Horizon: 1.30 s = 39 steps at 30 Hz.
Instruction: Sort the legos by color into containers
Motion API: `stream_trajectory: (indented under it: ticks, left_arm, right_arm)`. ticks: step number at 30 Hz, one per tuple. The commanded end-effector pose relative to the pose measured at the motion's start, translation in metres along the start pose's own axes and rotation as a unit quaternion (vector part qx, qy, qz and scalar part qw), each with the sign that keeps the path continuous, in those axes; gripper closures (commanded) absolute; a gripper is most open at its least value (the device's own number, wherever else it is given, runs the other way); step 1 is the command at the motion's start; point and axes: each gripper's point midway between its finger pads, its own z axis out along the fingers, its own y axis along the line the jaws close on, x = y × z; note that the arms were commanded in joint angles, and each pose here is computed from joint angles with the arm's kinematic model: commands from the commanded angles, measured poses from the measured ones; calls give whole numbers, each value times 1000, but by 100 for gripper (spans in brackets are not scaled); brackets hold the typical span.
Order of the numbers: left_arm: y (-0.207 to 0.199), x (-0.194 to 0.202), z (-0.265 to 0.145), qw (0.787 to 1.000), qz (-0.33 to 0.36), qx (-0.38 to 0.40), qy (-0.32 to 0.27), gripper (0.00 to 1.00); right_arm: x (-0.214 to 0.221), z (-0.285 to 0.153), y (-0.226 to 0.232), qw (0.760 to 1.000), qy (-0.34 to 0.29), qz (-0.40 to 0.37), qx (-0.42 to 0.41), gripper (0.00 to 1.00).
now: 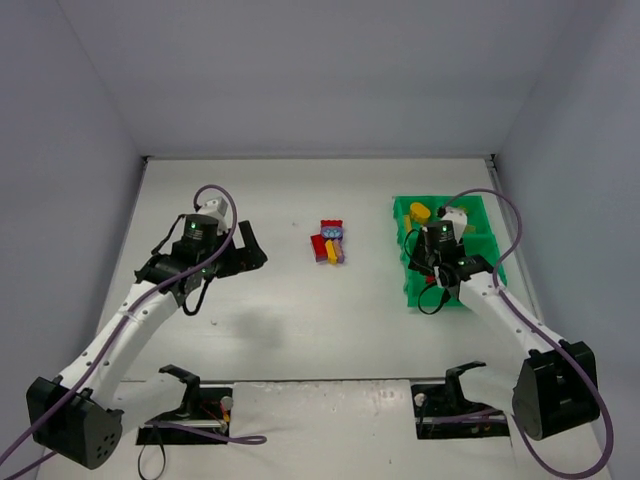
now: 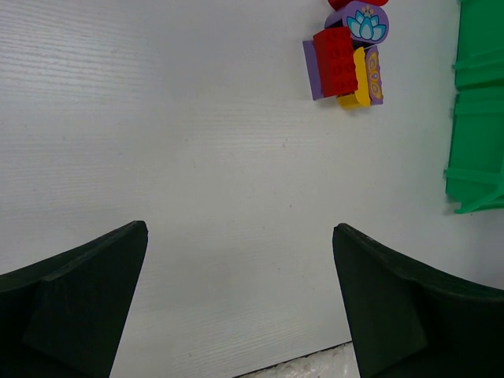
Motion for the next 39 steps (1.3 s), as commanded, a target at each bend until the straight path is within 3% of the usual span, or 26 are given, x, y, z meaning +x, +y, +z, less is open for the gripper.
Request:
stream_trajectory:
  ticks: [1, 6, 9, 14, 20, 26, 39]
  left_arm:
    - [-23, -29, -11, 998, -1, 36, -43, 4]
    - [-22, -27, -11, 999, -1, 34, -40, 4]
    - [-21, -26, -12, 999, -2, 33, -39, 4]
    - [-18, -23, -15, 999, -3, 31, -40, 4]
    - [-11, -18, -23, 999, -3, 21, -42, 4]
    - [-3, -10, -34, 999, -5, 10, -43, 4]
    - [9, 0, -45, 999, -10, -7, -45, 4]
  right_arm:
    - [-10, 1, 6, 1000, -7, 1, -8, 50]
    - [-26, -5, 11, 1000, -26, -9, -14, 46]
    - [-37, -12, 29, 998, -39, -30, -46, 52]
    - [-47, -30, 109, 979, -62, -127, -148, 55]
    - [-36, -21, 196, 961, -38, -183, -205, 43]
    - [-24, 11, 247, 957, -12, -202, -210, 40]
    - [3, 53, 289, 954, 7, -232, -192, 39]
